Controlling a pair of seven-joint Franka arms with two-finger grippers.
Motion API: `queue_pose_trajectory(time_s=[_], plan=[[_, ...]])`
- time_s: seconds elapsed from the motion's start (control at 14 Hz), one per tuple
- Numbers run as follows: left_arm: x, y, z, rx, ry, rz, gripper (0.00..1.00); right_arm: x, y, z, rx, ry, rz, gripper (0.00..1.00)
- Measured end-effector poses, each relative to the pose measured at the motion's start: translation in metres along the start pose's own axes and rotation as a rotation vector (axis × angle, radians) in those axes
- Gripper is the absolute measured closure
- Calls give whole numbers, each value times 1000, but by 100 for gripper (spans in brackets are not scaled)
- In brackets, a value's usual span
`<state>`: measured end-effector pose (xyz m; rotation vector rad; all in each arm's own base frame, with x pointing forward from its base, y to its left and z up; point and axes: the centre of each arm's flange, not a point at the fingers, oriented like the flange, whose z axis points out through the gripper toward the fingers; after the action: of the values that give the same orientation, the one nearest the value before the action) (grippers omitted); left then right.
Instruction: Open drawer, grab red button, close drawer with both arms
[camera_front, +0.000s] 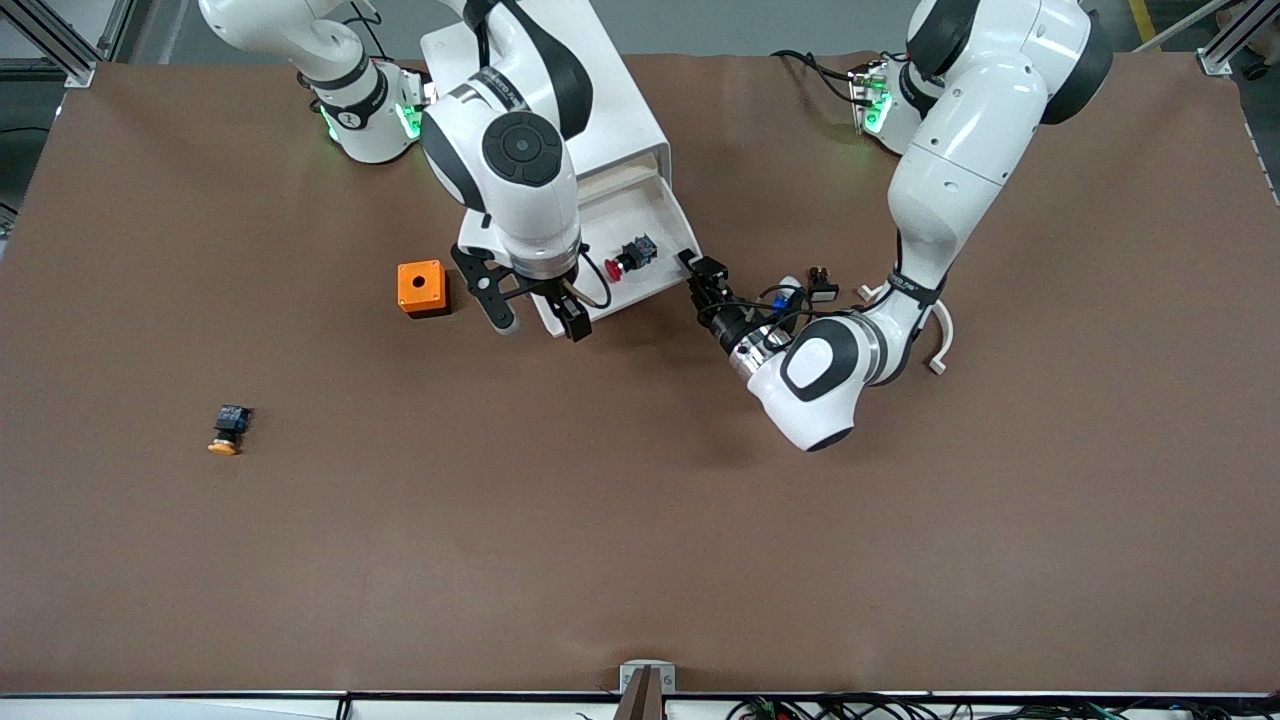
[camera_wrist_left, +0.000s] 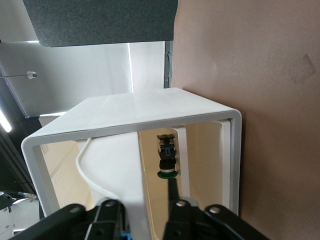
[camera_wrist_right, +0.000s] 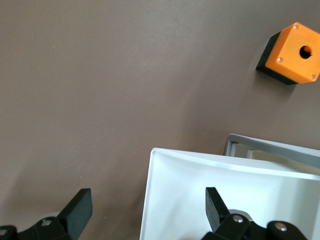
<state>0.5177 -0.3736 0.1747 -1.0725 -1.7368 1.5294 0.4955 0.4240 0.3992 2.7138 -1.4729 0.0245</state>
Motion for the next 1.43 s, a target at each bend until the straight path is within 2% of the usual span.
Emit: queue_pose_trajectory(time_s=[0.21, 0.36, 0.43, 0.64, 1.0, 1.43], plan=[[0, 2, -2, -2, -5, 6, 31, -23, -1, 19, -14, 3, -31, 0], [0, 0, -10, -9, -16, 42, 7, -51, 1, 39, -44, -23, -50, 0], [-2, -3, -17, -17, -25, 80, 0, -66, 2, 51, -54, -38, -58, 0], [-11, -20, -43, -40, -67, 261, 0, -91, 3, 69, -60, -46, -83, 0], [-12, -39, -85, -103, -108, 627, 0, -98, 3, 60, -53, -49, -92, 0], [-7, -51, -127, -211, -100, 988, 0, -110, 8, 51, -68, -46, -112, 0]])
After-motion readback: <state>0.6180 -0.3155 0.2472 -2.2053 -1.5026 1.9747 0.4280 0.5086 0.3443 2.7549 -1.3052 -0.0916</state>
